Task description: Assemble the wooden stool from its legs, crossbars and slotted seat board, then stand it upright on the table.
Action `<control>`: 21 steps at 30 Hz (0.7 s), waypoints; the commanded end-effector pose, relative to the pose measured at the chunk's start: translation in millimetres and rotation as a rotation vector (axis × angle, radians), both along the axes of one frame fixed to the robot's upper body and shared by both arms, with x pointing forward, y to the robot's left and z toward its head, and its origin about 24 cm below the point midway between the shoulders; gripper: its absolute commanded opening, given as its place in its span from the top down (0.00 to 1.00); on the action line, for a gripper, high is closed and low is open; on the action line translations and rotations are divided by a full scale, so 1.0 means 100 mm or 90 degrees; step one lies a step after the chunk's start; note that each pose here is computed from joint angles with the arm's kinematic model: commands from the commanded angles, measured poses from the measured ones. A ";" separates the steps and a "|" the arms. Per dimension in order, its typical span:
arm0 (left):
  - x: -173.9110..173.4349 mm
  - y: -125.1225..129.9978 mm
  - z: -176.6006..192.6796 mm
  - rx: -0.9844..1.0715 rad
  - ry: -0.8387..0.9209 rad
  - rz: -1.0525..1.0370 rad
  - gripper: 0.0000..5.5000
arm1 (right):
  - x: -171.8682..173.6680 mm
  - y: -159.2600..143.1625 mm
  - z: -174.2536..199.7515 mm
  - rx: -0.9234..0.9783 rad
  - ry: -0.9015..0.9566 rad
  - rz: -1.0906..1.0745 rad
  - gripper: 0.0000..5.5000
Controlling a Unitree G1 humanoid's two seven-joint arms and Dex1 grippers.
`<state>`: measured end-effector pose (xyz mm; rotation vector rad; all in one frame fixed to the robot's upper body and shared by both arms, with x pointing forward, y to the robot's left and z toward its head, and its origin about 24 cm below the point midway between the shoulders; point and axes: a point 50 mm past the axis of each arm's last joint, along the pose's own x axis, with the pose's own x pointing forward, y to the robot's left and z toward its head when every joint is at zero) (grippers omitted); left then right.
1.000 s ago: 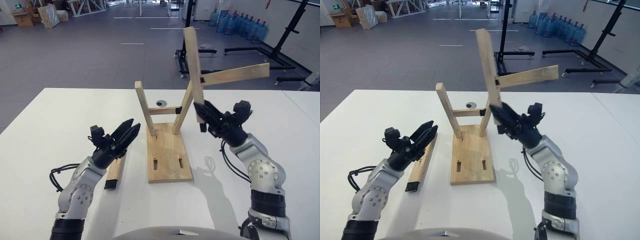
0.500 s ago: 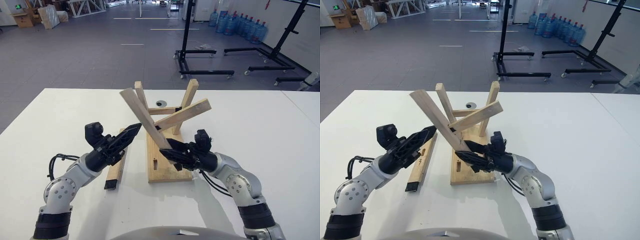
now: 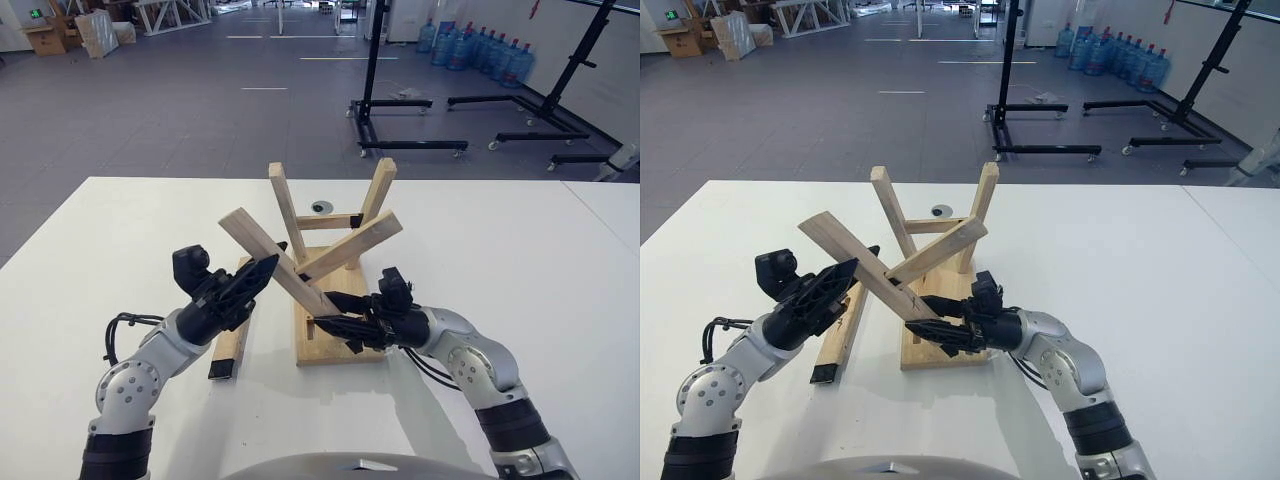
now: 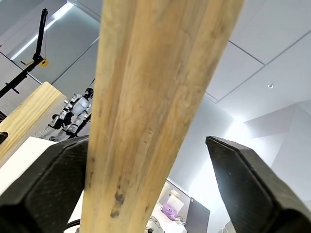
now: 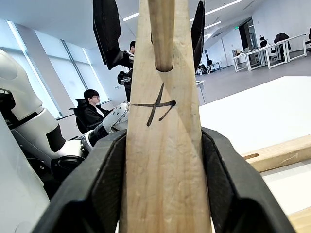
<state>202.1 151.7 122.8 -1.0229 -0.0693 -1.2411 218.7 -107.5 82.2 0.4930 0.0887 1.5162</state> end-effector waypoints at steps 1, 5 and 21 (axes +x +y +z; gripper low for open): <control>-0.01 -0.01 0.02 -0.002 -0.006 -0.007 0.37 | 0.05 -0.02 -0.01 -0.027 -0.017 -0.004 0.63; 0.01 -0.02 -0.02 0.022 -0.003 -0.001 0.46 | 0.08 -0.01 -0.02 -0.043 -0.013 -0.005 0.63; 0.18 0.24 -0.02 0.059 -0.020 0.112 0.59 | 0.04 0.06 -0.17 -0.104 0.029 -0.038 0.42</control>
